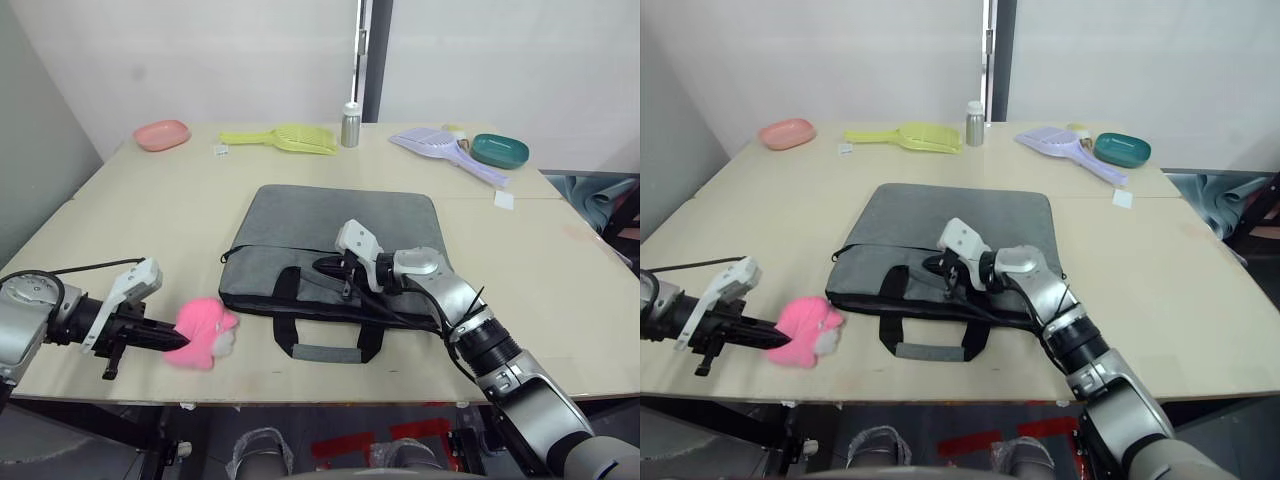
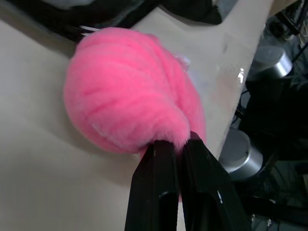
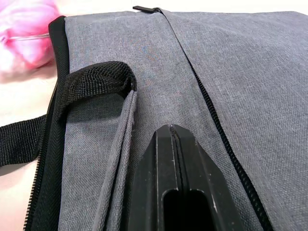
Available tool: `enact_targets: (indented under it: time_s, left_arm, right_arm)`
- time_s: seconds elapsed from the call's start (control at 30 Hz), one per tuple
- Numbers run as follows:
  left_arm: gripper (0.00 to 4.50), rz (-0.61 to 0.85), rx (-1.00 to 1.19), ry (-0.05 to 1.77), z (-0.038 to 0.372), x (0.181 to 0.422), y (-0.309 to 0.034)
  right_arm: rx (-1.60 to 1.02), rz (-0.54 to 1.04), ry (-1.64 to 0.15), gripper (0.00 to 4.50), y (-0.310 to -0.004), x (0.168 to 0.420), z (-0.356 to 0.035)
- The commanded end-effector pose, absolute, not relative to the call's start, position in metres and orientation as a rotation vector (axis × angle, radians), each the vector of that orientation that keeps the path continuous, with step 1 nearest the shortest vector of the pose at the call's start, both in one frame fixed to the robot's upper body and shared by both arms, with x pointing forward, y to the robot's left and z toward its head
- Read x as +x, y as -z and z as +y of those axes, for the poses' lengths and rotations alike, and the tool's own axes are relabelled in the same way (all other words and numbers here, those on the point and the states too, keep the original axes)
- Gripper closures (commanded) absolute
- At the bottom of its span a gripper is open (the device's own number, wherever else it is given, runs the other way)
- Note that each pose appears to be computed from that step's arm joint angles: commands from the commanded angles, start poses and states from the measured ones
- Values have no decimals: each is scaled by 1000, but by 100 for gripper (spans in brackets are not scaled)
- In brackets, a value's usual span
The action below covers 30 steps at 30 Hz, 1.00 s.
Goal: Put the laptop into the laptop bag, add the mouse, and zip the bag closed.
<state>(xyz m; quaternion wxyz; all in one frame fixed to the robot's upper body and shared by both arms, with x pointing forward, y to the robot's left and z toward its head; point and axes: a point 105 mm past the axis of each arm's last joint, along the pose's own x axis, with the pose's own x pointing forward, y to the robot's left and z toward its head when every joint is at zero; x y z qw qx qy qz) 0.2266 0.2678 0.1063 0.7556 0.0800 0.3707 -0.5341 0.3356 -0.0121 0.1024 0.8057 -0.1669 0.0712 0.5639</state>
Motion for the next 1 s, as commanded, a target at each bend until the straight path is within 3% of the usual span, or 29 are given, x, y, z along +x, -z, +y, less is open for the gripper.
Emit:
enact_targets:
  time_s: [0.03,0.27,0.5,0.6,0.73,1.0]
  left_arm:
    - [447,829,171,1225,260,218,-106]
    - [447,878,122,1301,249,197,-102]
    - [447,886,147,1172,278,207,-104]
    - [447,840,169,1042,300,225,-103]
    - [447,671,165,856,312,268,-115]
    - [447,570,228,794,307,297,-119]
  right_arm:
    - [-369,239,-1168,450,-82,337,-20]
    - [-369,245,-1170,450,-80,337,-16]
    - [-375,246,-1183,450,-79,336,-11]
    - [-375,243,-1185,450,-79,336,-10]
    - [-369,232,-1182,450,-81,338,-8]
    - [-297,142,-1178,450,-107,341,3]
